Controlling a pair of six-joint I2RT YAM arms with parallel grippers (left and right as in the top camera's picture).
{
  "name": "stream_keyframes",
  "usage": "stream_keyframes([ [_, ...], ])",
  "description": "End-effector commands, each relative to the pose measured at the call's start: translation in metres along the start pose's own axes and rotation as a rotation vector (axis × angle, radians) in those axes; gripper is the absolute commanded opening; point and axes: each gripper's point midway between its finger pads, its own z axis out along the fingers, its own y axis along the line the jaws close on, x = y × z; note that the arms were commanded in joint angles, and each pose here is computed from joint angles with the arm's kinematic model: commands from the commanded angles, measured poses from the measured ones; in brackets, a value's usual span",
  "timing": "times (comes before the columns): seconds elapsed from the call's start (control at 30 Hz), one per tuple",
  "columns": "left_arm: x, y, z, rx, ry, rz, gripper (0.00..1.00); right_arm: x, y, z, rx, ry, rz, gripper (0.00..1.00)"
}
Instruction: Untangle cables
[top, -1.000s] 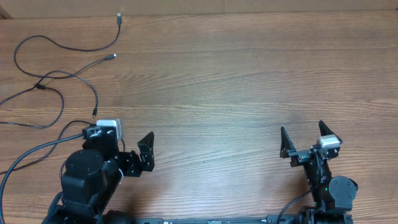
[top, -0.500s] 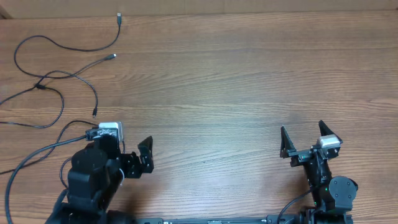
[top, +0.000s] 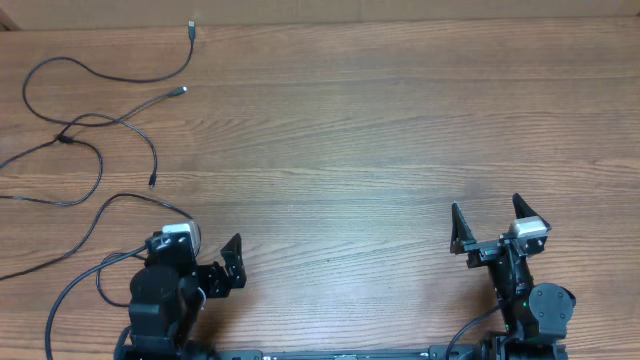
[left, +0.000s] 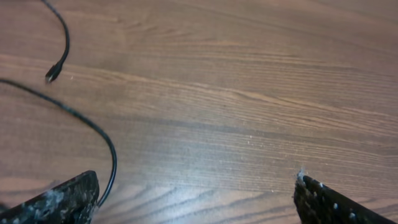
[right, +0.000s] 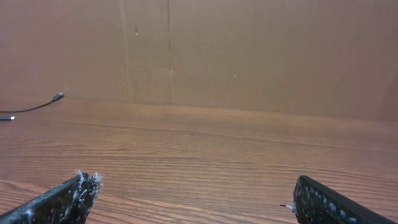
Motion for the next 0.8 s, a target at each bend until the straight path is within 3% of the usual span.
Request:
stream_keyframes([
  [0.0, -0.001, -0.005, 0.003, 0.042, -0.059, 0.104, 0.99, 0.002, 0.0, 0.0, 0.004, -0.003, 0.005, 1.0],
  [0.57, -0.021, -0.006, 0.009, 0.078, -0.329, 0.143, 1.0, 0.002, 0.0, 0.0, 0.004, -0.003, 0.005, 1.0],
  [0.77, -0.041, -0.016, 0.015, 0.128, -0.507, 0.232, 0.99, 0.002, 0.0, 0.0, 0.004, -0.003, 0.005, 1.0],
])
